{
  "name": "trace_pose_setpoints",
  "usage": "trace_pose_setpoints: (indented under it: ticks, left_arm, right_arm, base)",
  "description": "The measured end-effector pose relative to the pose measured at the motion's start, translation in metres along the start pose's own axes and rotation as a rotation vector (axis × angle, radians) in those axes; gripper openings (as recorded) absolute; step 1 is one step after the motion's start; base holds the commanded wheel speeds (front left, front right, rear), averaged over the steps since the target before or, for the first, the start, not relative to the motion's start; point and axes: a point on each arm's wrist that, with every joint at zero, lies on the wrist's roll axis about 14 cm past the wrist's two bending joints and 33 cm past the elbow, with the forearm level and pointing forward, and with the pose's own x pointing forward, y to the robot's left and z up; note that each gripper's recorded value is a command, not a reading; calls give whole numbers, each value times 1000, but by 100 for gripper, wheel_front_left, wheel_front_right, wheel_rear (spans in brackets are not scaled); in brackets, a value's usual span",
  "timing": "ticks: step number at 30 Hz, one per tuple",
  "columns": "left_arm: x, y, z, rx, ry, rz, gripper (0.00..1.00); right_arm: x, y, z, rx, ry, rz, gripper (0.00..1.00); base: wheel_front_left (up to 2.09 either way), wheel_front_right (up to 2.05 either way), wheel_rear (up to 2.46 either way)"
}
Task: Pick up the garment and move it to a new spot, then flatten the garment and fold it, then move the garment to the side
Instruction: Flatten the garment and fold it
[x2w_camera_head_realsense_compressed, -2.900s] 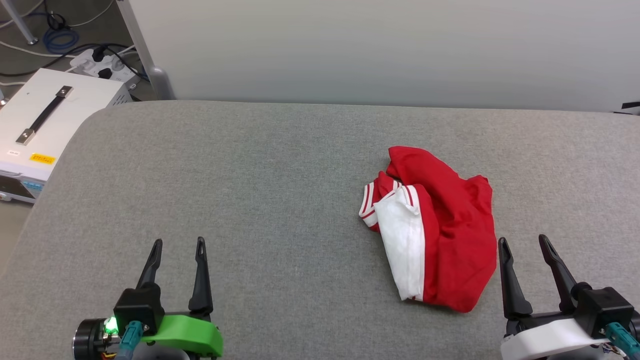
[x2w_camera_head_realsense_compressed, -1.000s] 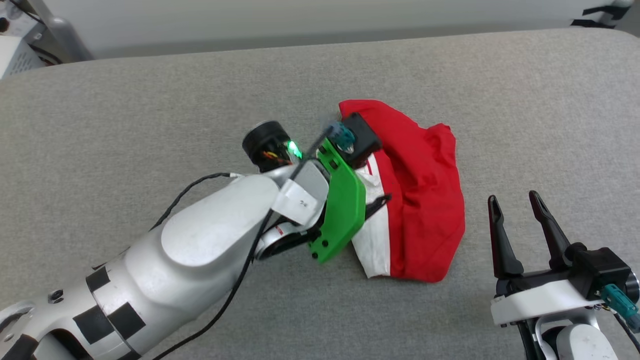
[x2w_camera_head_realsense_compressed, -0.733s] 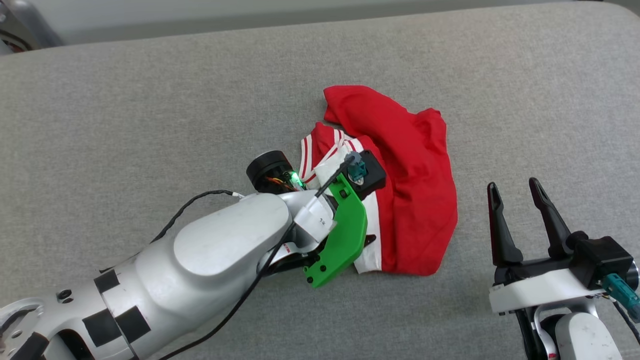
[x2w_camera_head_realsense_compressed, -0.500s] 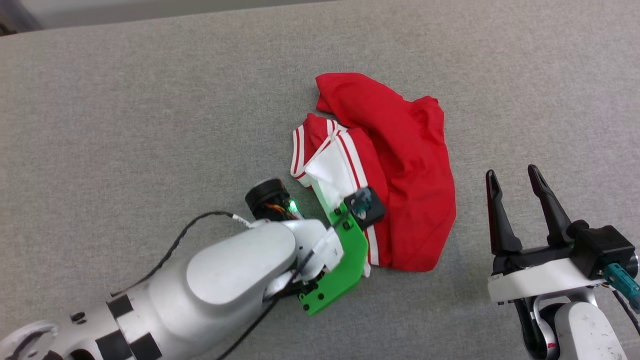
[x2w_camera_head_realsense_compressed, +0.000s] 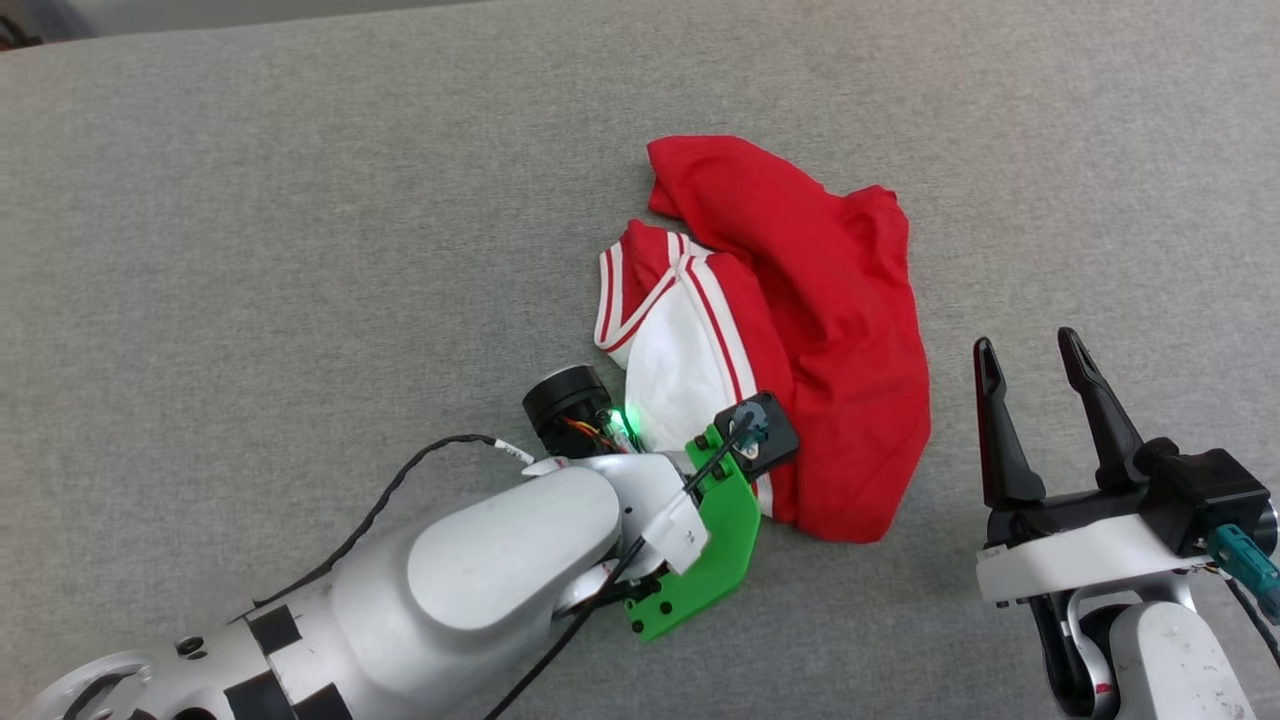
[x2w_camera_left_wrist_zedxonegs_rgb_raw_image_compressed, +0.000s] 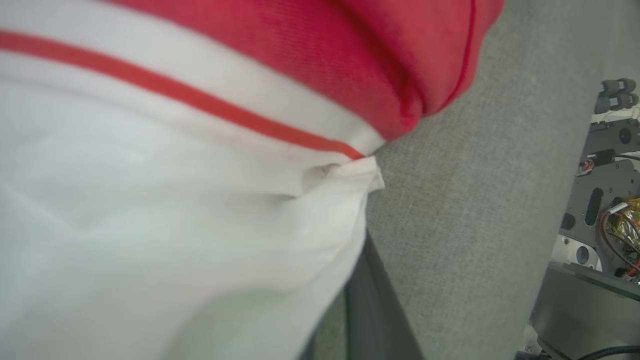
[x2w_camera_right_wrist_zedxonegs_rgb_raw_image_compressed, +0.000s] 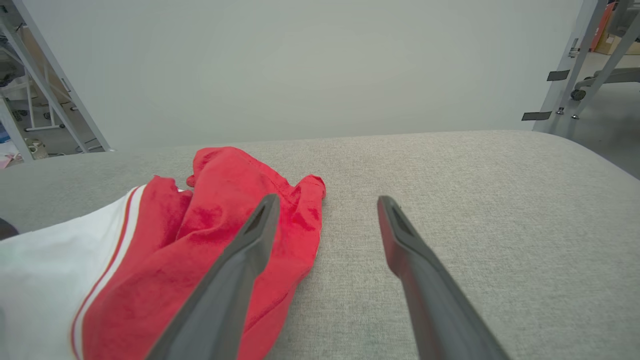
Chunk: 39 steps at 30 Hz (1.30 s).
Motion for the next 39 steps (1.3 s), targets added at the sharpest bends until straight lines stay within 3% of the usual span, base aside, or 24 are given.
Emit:
trace_pose_setpoints:
  ticks: [5, 11, 20, 30, 34, 39]
  left_arm:
    - [-3, -1, 8, -8, -73, 17, 0]
    - [-19, 4, 40, -30, -284, 46, 0]
    - [-81, 59, 50, -118, -539, 277, 0]
    - [-139, 101, -52, -408, -548, 595, 0]
    - [-152, 104, -119, -532, -460, 714, 0]
    - [-152, 93, -170, -676, -392, 760, 0]
  right_arm:
    - [3, 6, 2, 0, -9, 18, 100]
    - [4, 10, 9, -2, -28, 32, 100]
    - [0, 21, 14, 7, -41, 58, 100]
    - [5, 42, 19, 12, -59, 120, 100]
    - [6, 46, 19, 9, -61, 133, 100]
    - [1, 48, 16, 1, -48, 138, 100]
  base:
    - [0, 0, 0]
    - [0, 0, 0]
    - [0, 0, 0]
    - [0, 0, 0]
    - [0, 0, 0]
    - [0, 0, 0]
